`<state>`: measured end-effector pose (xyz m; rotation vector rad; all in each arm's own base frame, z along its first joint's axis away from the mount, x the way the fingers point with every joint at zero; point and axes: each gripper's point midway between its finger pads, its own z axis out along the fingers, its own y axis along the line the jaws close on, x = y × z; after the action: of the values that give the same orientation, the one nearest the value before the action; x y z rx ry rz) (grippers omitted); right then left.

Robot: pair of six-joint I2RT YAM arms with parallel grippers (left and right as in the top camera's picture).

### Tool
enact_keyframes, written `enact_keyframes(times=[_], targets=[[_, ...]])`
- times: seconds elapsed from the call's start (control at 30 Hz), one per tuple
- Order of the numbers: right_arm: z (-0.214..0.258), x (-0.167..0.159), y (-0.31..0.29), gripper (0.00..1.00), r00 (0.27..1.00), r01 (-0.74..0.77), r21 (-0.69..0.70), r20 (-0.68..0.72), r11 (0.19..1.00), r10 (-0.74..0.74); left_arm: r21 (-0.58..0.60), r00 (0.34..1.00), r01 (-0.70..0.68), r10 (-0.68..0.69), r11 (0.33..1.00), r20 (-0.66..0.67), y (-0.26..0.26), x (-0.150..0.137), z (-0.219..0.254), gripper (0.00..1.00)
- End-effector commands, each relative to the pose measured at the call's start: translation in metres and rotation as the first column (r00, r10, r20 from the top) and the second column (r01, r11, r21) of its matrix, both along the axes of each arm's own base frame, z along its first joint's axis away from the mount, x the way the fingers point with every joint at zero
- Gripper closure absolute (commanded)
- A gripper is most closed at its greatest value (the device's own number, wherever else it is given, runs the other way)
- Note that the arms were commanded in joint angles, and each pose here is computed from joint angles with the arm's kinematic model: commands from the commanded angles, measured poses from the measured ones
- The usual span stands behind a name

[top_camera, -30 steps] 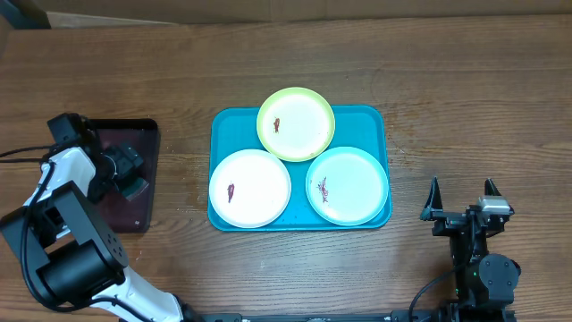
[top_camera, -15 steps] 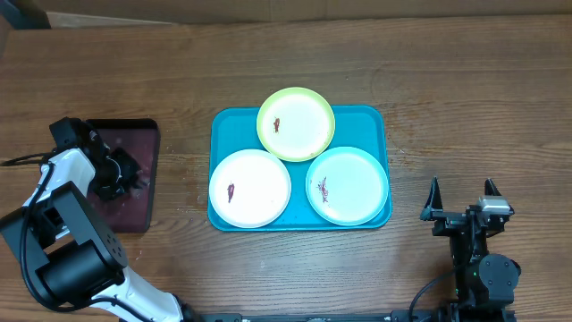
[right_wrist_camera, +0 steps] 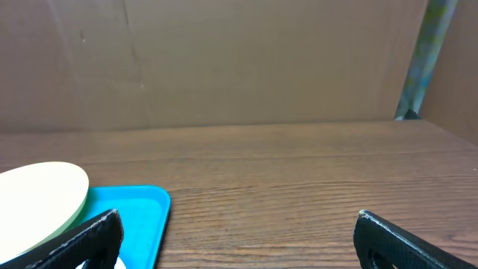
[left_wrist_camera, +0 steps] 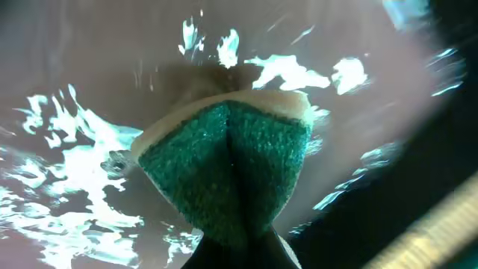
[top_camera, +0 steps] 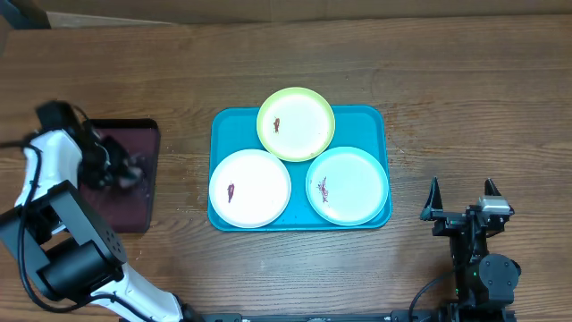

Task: Clean dirty plates on tray and stack at the side
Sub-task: 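Lift the green sponge out of the water with the left gripper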

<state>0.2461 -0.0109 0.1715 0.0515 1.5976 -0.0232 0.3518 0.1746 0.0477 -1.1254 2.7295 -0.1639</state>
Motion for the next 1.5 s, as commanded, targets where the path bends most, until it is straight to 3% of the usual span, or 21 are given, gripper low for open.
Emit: enact_keyframes(times=[0.0,0.1,0.2,0.3,0.5,0.6,0.8,0.97,1.17,1.37,1.47], targets=[[-0.002,0.0,0.002,0.0,1.0,-0.007,-0.001,0.005,1.0,0.007,0.089,0.991,0.001,-0.013,0.996,0.135,0.017,0.028,0.067,0.96],[-0.001,0.0,0.002,0.0,1.0,-0.007,-0.001,0.005,1.0,0.007,0.113,0.983,0.0,-0.02,0.994,0.184,0.019,0.033,0.099,0.96],[-0.002,0.0,0.002,0.0,1.0,-0.007,-0.001,0.005,1.0,0.007,0.137,0.982,0.032,-0.056,0.99,0.178,0.019,0.03,0.1,0.96],[-0.001,0.0,0.002,0.0,1.0,-0.007,-0.001,0.005,1.0,0.007,0.166,0.99,0.056,-0.076,0.985,0.116,0.023,0.021,0.07,0.96],[-0.002,0.0,0.002,0.0,1.0,-0.007,-0.001,0.005,1.0,0.007,0.048,0.982,0.131,-0.137,0.99,0.134,-0.004,0.015,0.014,0.96],[-0.002,0.0,0.002,0.0,1.0,-0.007,-0.001,0.005,1.0,0.007,-0.02,0.966,0.13,-0.122,0.991,0.228,-0.008,0.03,0.034,0.96],[-0.002,0.0,0.002,0.0,1.0,-0.007,-0.001,0.005,1.0,0.007,-0.167,0.872,0.208,-0.106,0.964,0.478,-0.007,0.053,0.127,0.96],[-0.002,0.0,0.002,0.0,1.0,-0.007,-0.001,0.005,1.0,0.007,-0.206,0.854,0.171,-0.041,0.963,0.519,0.013,0.044,0.154,0.96],[-0.001,0.0,0.002,0.0,1.0,-0.007,-0.001,0.005,1.0,0.007,-0.194,0.876,0.204,-0.09,0.96,0.473,0.013,0.027,0.111,0.96],[-0.002,0.0,0.002,0.0,1.0,-0.007,-0.001,0.005,1.0,0.007,-0.398,0.918,0.08,0.088,0.914,0.387,-0.011,0.009,0.029,0.96],[-0.002,0.0,0.002,0.0,1.0,-0.007,-0.001,0.005,1.0,0.007,-0.472,0.9,0.065,0.153,0.879,0.408,-0.013,0.008,0.025,0.96]])
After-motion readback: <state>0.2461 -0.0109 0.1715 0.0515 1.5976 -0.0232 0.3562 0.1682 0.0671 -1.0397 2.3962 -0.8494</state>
